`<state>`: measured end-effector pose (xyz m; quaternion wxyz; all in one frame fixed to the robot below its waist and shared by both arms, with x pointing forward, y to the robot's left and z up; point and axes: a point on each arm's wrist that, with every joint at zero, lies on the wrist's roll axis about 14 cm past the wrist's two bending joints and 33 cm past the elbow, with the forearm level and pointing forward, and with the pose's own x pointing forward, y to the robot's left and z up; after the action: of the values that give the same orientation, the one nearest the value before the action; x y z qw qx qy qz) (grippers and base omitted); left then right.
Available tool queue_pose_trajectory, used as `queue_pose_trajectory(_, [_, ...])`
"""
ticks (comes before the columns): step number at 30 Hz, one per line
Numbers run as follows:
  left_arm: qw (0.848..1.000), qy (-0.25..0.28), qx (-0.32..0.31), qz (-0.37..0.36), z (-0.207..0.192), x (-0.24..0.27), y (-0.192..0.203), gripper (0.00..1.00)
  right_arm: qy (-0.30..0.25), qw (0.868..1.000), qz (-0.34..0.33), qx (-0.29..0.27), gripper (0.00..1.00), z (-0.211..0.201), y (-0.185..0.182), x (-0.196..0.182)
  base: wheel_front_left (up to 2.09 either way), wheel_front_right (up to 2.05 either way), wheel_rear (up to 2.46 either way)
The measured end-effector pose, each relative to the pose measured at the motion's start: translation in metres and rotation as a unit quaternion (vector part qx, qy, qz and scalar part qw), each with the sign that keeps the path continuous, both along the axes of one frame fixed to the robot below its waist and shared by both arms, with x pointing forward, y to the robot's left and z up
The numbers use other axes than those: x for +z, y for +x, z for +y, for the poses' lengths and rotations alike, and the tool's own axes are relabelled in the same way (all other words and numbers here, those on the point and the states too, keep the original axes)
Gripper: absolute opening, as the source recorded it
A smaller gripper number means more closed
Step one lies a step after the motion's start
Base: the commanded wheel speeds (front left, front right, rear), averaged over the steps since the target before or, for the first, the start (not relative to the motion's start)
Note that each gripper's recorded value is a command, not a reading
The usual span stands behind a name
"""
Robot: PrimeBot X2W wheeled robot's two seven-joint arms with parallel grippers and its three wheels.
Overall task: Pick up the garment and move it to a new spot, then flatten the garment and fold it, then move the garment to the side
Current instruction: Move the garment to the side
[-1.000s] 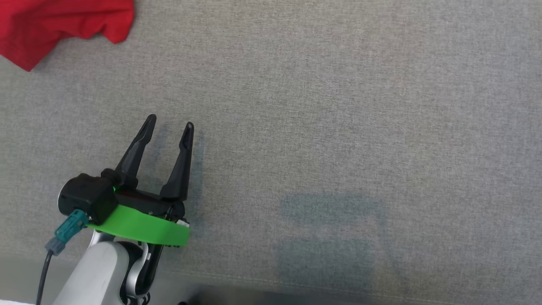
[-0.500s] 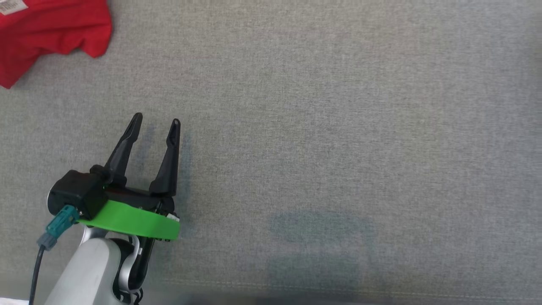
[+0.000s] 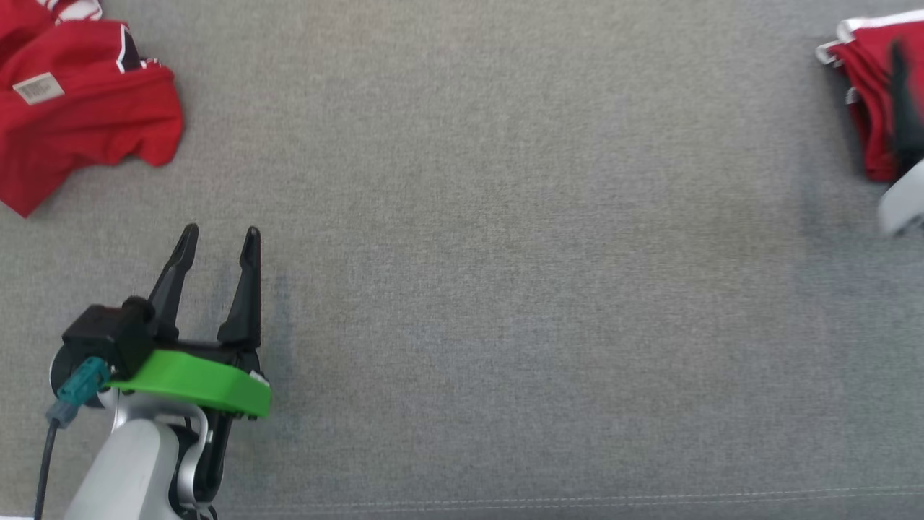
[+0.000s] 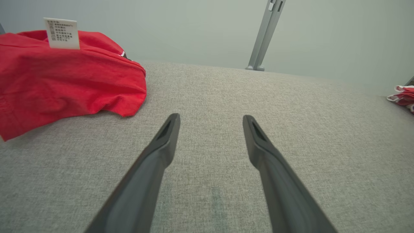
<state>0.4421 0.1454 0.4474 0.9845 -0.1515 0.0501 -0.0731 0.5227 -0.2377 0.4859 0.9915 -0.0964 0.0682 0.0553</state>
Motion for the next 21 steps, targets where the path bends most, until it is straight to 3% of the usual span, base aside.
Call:
queue_pose_trajectory(9, [1.000,0.003,-0.006,0.012,-0.005,0.001,-0.028,1.00,0.055,0.998,0.019,-0.025,1.00,0.014,-0.085,-0.035,0.00,0.00,0.00])
queue_pose_trajectory(14, [1.000,0.007,-0.011,-0.011,-0.010,0.019,-0.039,1.00,0.080,0.993,0.020,-0.080,1.00,-0.003,-0.127,-0.043,0.00,0.00,0.00])
queue_pose_trajectory(21, [1.000,0.006,-0.006,-0.016,-0.008,0.026,-0.064,1.00,0.076,0.992,0.029,-0.096,1.00,-0.003,-0.168,-0.050,0.00,0.00,0.00])
